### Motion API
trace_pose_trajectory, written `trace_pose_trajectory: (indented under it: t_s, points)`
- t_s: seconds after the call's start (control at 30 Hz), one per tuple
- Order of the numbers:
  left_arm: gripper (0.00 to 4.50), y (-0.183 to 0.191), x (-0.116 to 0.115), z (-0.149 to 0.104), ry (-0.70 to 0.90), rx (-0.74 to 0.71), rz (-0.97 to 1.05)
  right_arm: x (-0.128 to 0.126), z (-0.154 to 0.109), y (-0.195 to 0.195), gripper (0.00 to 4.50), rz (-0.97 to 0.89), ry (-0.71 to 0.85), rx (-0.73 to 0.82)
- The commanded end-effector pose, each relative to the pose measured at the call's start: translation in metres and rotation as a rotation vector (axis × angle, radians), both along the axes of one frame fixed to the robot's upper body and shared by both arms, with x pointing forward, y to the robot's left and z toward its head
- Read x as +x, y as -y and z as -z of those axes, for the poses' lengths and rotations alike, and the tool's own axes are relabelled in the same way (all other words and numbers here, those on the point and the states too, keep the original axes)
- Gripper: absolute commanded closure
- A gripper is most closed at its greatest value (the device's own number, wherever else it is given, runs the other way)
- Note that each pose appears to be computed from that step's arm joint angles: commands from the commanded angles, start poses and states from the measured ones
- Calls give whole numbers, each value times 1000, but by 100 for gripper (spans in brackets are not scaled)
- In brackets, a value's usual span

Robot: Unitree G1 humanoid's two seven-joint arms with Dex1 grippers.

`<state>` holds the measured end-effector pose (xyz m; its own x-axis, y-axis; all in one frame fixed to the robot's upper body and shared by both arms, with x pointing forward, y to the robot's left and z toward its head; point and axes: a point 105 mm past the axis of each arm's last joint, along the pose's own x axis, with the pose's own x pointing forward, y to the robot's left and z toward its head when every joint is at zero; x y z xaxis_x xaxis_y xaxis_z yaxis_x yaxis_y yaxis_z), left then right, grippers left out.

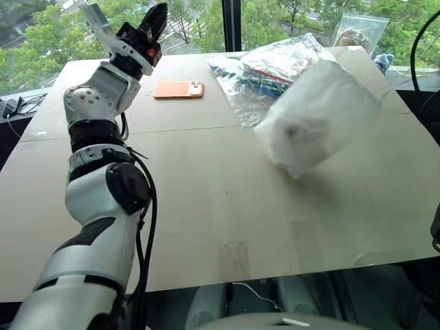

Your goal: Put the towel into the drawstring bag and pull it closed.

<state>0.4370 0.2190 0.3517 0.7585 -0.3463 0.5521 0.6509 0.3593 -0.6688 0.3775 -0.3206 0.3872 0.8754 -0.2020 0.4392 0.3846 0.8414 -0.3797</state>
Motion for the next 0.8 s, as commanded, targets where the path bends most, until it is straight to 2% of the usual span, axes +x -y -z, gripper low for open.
trace_pose_trajectory:
  t_s: [0.03,0.17,0.27,0.33,0.47,0.5,0.57,0.67,0.77,0.8]
  points:
    - [444,-5,-6,-17,52,50,-37,-17,-24,-15,450,-85,91,14]
    - [444,49,-12,27,9,311,116,-24,-20,-82,450,-469,27,105]
    - [444,86,-19,67,-44,458,195,-44,-23,-137,450,-776,-12,186]
    - [444,105,-28,83,-30,542,240,-60,-20,-166,450,-929,-64,177]
    - [444,119,-37,100,-60,520,321,-109,-10,-224,450,-1328,-183,202]
    - [444,118,-37,102,-72,507,331,-118,-3,-233,450,-1392,-225,195]
    - [444,113,-37,107,-78,533,337,-123,25,-239,450,-1407,-345,199]
    - [352,104,-43,107,-67,563,385,-125,53,-239,450,-1388,-432,266]
    - [220,103,-58,100,-56,579,504,-125,67,-239,450,-1352,-458,349]
    - [220,104,-64,97,-55,565,553,-121,74,-236,450,-1308,-471,374]
